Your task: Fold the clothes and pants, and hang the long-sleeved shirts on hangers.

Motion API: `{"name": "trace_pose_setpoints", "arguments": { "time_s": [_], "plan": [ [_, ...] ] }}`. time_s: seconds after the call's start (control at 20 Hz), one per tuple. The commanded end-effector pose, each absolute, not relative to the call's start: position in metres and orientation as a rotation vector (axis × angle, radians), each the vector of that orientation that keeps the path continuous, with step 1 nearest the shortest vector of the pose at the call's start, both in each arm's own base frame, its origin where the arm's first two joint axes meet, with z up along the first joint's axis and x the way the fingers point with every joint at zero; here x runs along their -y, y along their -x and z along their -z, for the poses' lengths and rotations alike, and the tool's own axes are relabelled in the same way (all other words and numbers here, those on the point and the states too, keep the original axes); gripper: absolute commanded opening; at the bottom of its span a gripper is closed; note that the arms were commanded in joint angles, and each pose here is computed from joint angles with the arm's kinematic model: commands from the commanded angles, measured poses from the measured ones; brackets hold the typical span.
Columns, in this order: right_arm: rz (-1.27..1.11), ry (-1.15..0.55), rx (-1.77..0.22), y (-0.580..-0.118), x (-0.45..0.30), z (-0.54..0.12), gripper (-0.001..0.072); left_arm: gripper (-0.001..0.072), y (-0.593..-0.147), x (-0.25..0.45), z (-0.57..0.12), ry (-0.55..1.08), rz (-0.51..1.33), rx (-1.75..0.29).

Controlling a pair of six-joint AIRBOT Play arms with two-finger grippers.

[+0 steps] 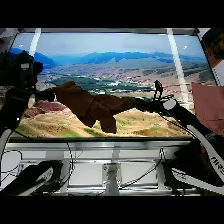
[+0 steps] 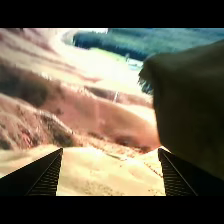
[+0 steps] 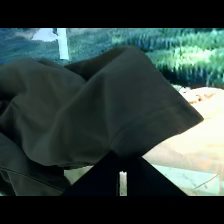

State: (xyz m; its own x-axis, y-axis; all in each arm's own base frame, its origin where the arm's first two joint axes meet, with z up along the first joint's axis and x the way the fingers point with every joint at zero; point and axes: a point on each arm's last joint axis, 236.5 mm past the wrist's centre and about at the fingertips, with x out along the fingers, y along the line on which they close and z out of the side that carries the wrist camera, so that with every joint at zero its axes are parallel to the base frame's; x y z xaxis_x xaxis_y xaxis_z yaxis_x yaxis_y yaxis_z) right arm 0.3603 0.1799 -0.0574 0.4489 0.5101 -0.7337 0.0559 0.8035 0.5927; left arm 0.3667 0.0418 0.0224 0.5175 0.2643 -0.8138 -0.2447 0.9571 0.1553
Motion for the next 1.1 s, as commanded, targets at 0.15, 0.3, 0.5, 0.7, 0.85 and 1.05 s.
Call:
{"name": "trace_pose_setpoints", "arguments": {
  "time_s": [0.15, 0.3, 0.5, 0.7, 0.85, 1.05],
  "plan": [
    [-0.313, -0.578, -1.060, -0.361, -0.179, 0.049, 0.0019, 0.0713, -0.381, -0.035, 0.034, 0.233, -0.347, -1.012],
    [-0.313, -0.578, -1.060, -0.361, -0.179, 0.049, 0.0019, 0.0697, -0.401, -0.013, 0.053, 0.368, -0.300, -0.990],
    [-0.313, -0.565, -1.060, -0.361, -0.178, 0.050, 0.0019, 0.0245, -0.411, 0.008, 0.065, 0.528, -0.281, -0.984],
    [-0.314, -0.550, -1.060, -0.361, -0.176, 0.051, 0.0019, 0.0233, -0.411, 0.002, 0.064, 0.485, -0.285, -0.981],
    [-0.314, -0.550, -1.061, -0.361, -0.176, 0.051, 0.0019, 0.0233, -0.397, -0.013, 0.067, 0.386, -0.313, -1.030],
    [-0.314, -0.550, -1.061, -0.361, -0.176, 0.051, 0.0019, 0.0630, -0.377, -0.032, 0.061, 0.240, -0.342, -1.089]
  ]
}}
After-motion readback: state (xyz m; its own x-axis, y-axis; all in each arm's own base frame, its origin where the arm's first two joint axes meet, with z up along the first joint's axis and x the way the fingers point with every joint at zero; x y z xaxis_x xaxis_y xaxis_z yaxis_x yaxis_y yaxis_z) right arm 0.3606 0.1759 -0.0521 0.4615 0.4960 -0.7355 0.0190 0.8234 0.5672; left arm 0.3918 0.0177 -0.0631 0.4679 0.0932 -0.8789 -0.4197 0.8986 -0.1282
